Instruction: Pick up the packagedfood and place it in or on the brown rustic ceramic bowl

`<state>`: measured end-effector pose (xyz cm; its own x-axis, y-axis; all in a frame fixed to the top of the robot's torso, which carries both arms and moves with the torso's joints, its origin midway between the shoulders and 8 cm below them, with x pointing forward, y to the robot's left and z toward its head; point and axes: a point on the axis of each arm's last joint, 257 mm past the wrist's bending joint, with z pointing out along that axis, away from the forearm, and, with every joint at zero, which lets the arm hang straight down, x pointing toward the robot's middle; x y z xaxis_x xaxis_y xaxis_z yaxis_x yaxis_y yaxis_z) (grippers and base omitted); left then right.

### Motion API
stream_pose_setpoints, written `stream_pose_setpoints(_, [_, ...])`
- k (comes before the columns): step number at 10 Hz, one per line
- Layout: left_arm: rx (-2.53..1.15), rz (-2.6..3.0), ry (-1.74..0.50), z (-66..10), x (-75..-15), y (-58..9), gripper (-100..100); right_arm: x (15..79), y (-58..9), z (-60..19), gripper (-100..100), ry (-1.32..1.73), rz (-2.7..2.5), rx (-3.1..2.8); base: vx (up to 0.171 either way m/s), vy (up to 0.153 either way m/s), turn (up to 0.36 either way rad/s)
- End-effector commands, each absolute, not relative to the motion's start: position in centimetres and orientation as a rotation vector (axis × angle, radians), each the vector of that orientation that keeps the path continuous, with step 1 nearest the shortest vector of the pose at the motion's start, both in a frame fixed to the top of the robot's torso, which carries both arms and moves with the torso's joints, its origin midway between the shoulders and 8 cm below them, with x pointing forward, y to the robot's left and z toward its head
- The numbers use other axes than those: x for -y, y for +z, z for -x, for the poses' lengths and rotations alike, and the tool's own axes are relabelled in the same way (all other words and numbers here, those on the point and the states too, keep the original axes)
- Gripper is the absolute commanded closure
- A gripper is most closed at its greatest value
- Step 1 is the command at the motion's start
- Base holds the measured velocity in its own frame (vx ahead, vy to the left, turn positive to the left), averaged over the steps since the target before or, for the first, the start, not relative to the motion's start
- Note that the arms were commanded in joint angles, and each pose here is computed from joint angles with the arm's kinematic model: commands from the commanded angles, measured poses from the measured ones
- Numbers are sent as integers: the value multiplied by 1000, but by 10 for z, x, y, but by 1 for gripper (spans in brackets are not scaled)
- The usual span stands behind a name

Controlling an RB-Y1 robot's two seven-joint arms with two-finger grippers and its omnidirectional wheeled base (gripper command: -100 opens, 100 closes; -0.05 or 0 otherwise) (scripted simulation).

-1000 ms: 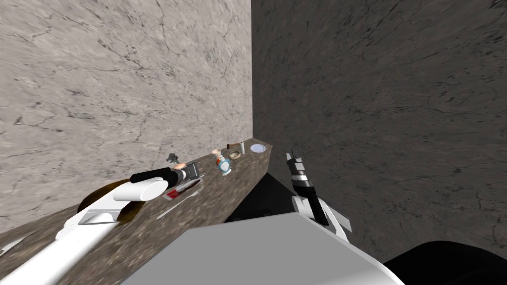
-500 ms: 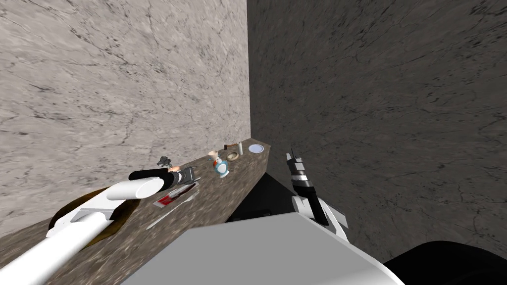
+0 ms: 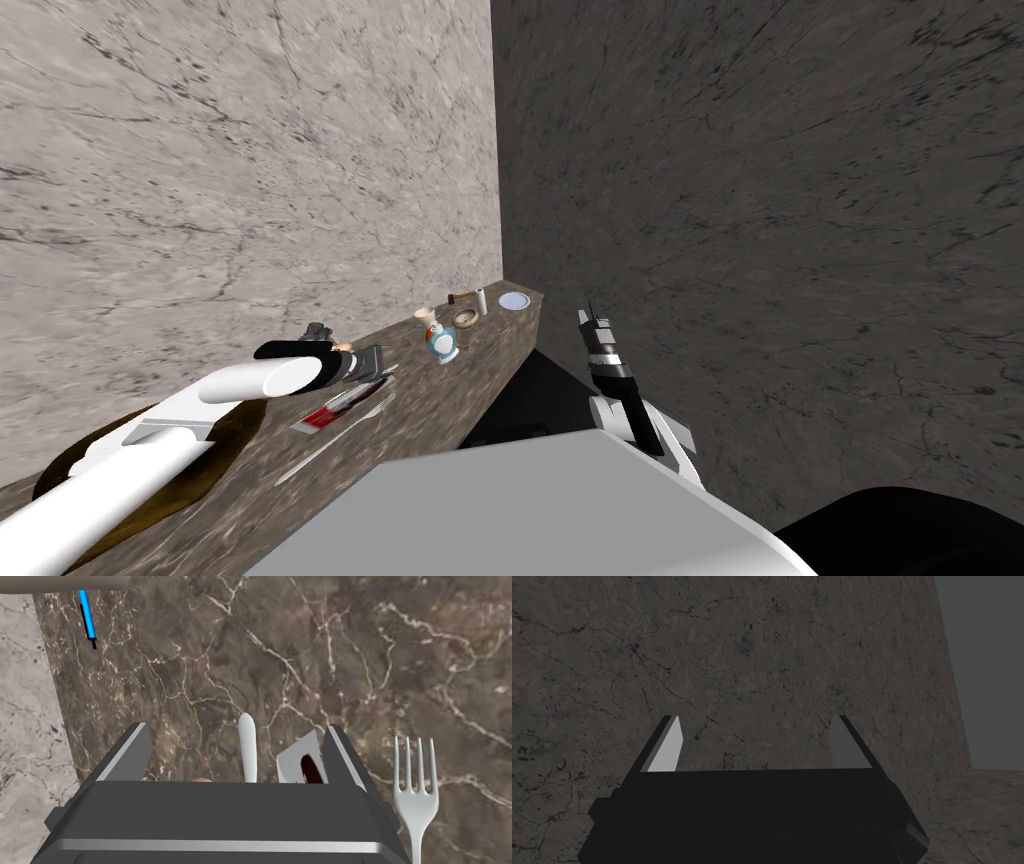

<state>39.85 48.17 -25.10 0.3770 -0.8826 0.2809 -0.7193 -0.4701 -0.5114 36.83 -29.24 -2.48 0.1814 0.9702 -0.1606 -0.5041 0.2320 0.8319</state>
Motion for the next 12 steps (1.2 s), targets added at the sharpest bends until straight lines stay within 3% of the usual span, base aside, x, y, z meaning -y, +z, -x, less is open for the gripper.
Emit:
stream_pose_setpoints(1, [-1406,2392,-702,-388,-487,-258,-100,292,-25,-368,0,1179,-721,-804,25,8,-46])
stream_pose_setpoints(12, [-1281,2746,-317,-306,-533,-284,-100,292,-25,-368,0,1179,-721,-804,15,12,-57])
